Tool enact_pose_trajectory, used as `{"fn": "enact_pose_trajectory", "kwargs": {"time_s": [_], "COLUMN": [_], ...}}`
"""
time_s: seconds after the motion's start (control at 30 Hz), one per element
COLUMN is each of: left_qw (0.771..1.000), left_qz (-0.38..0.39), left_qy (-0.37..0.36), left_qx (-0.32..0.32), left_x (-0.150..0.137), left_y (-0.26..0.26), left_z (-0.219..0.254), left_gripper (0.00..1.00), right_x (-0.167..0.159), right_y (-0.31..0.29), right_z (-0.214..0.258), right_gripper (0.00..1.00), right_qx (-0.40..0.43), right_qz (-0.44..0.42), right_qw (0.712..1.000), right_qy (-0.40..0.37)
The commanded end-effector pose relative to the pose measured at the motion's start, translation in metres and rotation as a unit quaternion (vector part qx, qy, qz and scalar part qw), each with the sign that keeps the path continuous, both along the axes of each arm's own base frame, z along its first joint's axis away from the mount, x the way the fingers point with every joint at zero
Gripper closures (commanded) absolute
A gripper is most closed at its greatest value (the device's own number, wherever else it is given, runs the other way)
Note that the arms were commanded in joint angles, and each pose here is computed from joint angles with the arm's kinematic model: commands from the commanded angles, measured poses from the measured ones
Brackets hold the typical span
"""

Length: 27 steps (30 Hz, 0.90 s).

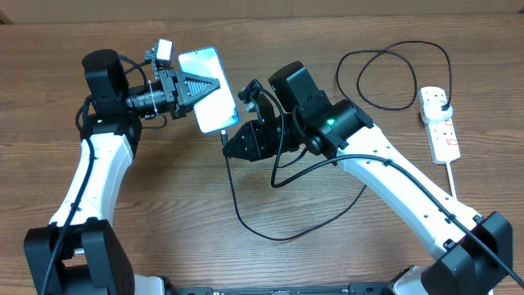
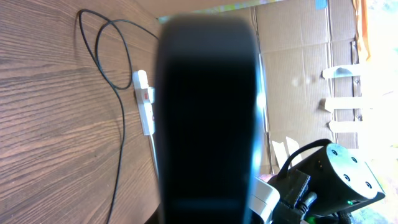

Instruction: Plug charger to phone and switch on socket

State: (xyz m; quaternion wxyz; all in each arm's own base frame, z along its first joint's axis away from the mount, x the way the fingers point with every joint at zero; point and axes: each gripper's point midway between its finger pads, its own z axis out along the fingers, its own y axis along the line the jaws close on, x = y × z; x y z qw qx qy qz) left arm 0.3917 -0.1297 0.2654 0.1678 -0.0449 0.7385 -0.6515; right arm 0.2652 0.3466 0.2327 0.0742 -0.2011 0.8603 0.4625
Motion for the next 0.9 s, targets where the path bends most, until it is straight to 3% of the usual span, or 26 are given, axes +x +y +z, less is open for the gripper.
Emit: {"fn": "enact_pose_trajectory", "kwargs": {"time_s": [0.0, 0.43, 0.87], "left_qw": [1.000, 1.000, 0.999], "left_qz": [-0.021, -0.023, -0.033], "left_qy": [-0.015, 0.006, -0.027], "left_qx": [-0.006, -0.014, -0.008], "left_x": [-0.0065, -0.0077, -0.0102], "left_y": [-0.0046, -0.0052, -0.0060], "left_z": [0.0108, 0.0113, 0.0123], "left_gripper": [0.96, 0.96, 0.96], "right_x": [-0.0044, -0.0042, -0.0042], "right_y": [0.0017, 0.0018, 0.0018], "right_z": [0.0072, 0.0073, 0.0073], "right_gripper": [0.96, 0.96, 0.96], "right_qx": [0.007, 0.007, 0.007], "right_qz": [0.006, 0.006, 0.006], "right_qw": [1.000, 1.000, 1.000], "right_qy": [-0.004, -0.005, -0.005]}}
